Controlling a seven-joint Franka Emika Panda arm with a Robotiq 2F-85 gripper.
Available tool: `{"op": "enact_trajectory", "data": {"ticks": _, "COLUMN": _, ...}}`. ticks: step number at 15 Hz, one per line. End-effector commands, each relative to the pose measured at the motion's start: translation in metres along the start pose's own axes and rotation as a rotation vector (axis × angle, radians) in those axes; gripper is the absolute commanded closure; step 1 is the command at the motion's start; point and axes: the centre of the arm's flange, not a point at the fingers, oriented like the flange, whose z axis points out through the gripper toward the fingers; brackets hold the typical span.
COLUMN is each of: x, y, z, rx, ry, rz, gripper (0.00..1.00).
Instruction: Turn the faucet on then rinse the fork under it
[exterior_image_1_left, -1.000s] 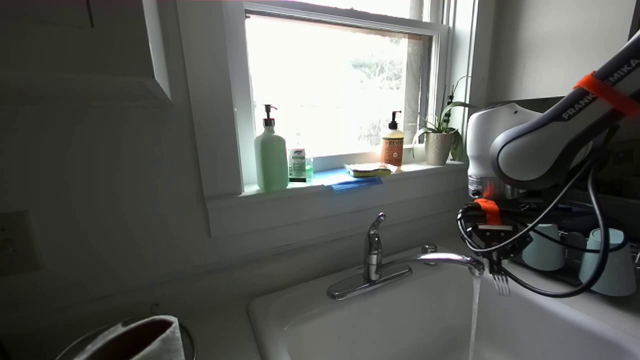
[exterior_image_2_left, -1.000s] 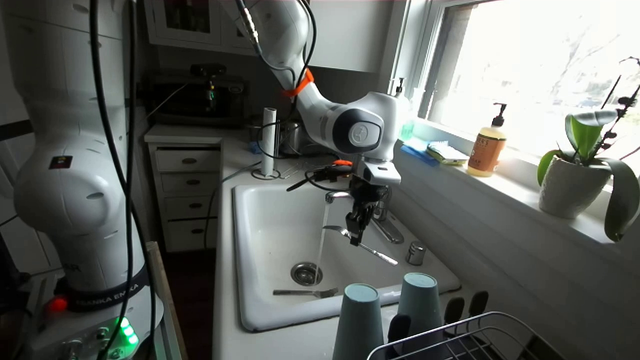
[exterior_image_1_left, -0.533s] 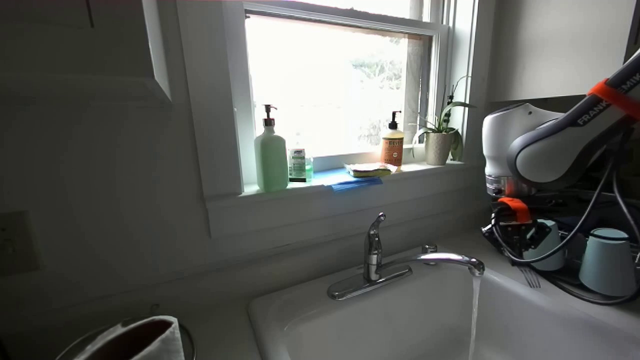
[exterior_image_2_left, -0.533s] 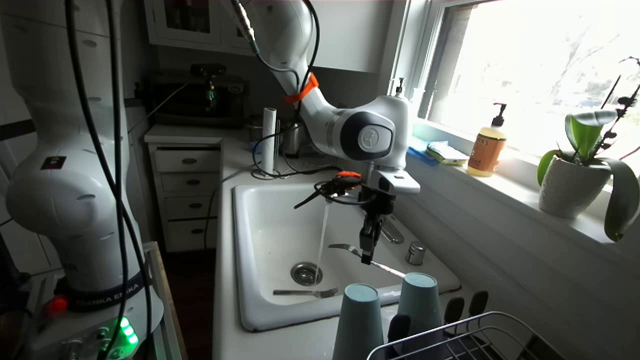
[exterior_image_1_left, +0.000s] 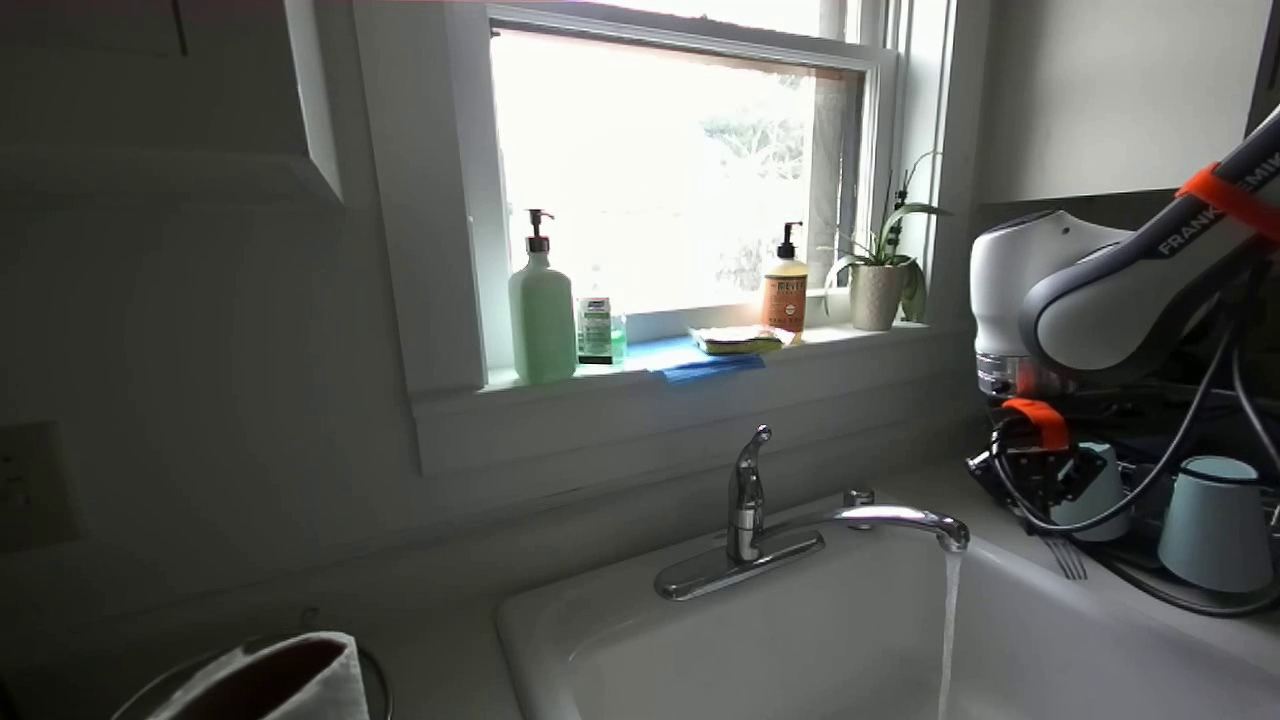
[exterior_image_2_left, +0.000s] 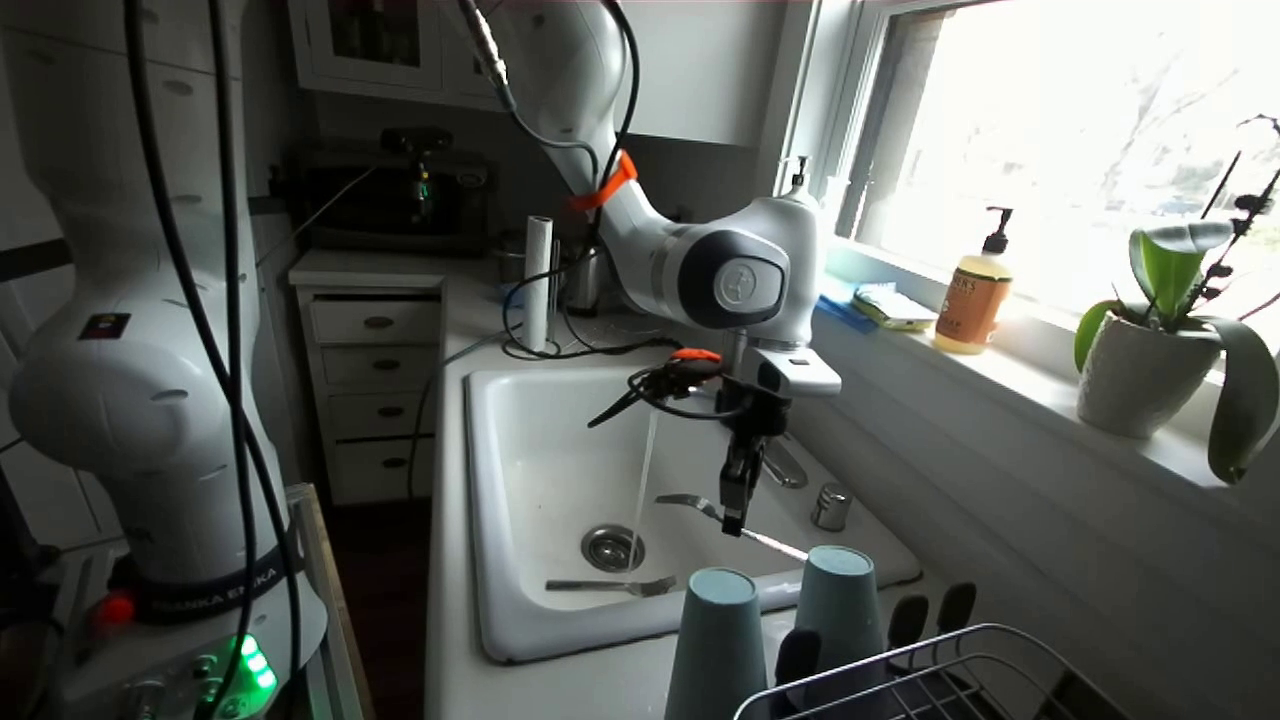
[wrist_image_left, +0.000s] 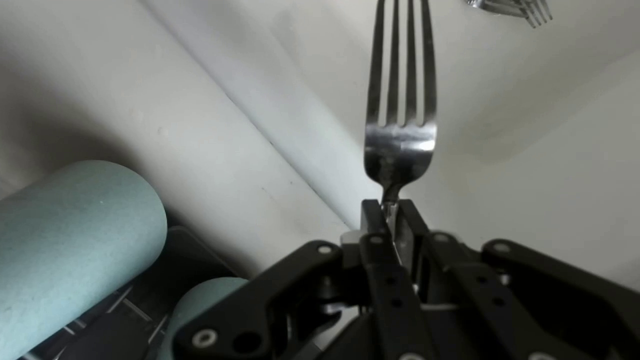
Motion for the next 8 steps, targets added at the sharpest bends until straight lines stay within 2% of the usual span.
{"op": "enact_trajectory", "data": {"ticks": 1, "x": -0.002, "y": 0.009, "z": 0.014, "rx": -0.008, "ry": 0.025, "rz": -0.058, "gripper": 0.97}}
{"op": "enact_trajectory", "data": {"ticks": 8, "x": -0.026, "y": 0.034, "z": 0.047, "rx": -0.031, "ry": 0.079, "rz": -0.294, "gripper": 0.97}}
